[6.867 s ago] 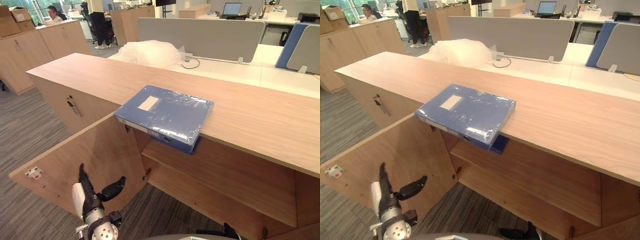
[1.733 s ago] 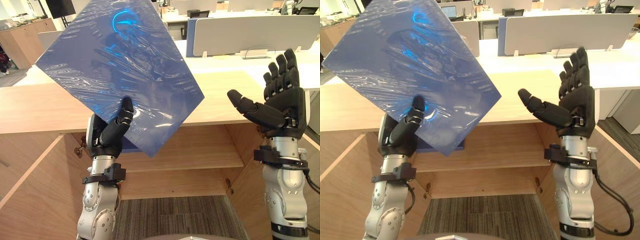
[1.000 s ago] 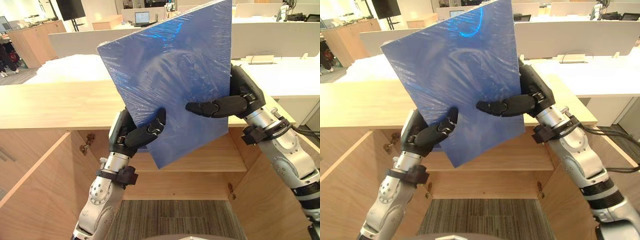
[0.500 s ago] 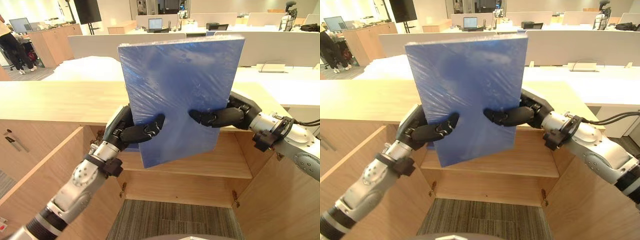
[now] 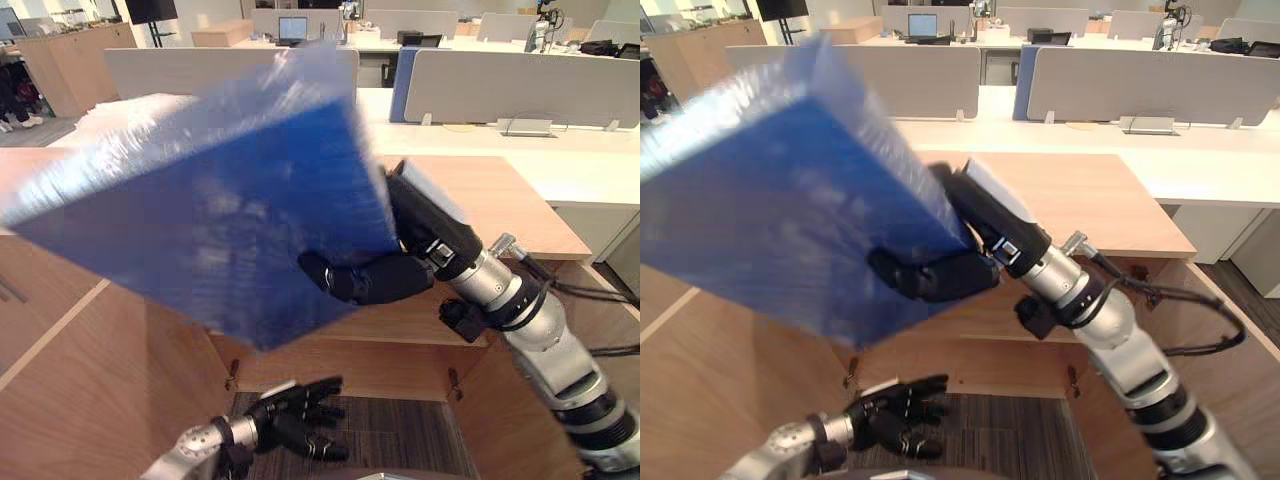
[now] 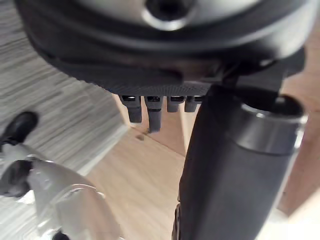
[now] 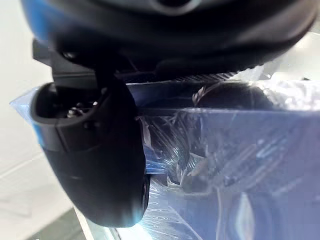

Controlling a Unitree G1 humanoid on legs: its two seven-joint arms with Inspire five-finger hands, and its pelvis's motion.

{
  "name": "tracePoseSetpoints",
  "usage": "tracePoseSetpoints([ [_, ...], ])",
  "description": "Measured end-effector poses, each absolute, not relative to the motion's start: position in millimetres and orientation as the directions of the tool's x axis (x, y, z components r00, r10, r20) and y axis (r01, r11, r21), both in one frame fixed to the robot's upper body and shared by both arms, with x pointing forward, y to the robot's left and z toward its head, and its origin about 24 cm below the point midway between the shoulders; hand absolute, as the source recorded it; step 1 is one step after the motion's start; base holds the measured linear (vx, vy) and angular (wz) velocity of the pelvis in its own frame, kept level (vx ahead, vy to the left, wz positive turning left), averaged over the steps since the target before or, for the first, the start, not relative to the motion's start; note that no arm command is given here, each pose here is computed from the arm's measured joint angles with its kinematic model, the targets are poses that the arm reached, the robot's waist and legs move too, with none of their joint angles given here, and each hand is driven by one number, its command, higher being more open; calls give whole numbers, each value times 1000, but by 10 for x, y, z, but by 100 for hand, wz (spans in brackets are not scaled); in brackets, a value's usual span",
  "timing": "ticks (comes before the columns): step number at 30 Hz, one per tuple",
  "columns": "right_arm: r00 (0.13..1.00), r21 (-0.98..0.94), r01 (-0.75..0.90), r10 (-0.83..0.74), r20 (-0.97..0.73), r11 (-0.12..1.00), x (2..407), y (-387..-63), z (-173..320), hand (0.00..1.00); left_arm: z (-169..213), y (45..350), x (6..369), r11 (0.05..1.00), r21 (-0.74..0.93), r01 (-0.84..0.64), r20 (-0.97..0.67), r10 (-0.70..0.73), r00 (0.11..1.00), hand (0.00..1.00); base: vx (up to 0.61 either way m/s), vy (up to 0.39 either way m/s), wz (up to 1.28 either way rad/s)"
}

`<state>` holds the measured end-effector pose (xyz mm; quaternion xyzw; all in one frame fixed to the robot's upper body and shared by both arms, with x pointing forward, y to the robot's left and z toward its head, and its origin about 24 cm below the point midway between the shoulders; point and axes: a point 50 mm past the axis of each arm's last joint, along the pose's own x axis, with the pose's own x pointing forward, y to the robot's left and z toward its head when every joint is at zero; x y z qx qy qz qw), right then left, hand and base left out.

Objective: Walk over to the cabinet, pick up the folder, carry it to the office cabinet, place the folder inside the office cabinet, then close the office cabinet door

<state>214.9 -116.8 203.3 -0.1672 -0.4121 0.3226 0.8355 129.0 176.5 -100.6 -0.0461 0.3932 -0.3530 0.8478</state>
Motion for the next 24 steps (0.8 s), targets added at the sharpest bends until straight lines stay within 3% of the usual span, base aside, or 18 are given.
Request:
tracePoseSetpoints([
  [4,567,-642,-358,704,427,678,2180,-1157,1602,0,-1292,1935,1043,806,-300,510,-775,-517,362,100,2,4,-1],
  [6,687,-679,-423,701,192,600,2300,-1208,1062,0,-1390,2063,949,847,-238,475,-837,-427,343,100,-1,11,-2],
  [8,746,-682,-481,665,11,551,2368,-1303,665,0,-1431,2135,902,872,-203,446,-863,-374,338,100,0,0,0],
  [11,813,-629,-567,484,-323,532,2400,-1656,-20,0,-1482,2187,834,907,-150,393,-887,-300,352,100,3,42,1],
  [13,817,-544,-564,323,-478,621,2359,-1954,-342,0,-1505,2112,806,924,-143,355,-877,-285,388,100,22,40,-2],
  [19,868,-423,-365,140,-476,829,2458,-2143,-462,0,-1529,2086,813,941,-70,330,-877,-215,430,100,2,17,-25],
  [21,916,-307,-185,50,-399,934,2742,-2140,-339,0,-1494,2084,938,951,-38,307,-854,-191,484,100,-82,38,-68],
  [24,956,-85,43,-66,-285,995,3100,-2141,-43,0,-1416,2158,1126,975,3,223,-812,-127,569,100,-216,88,-66],
])
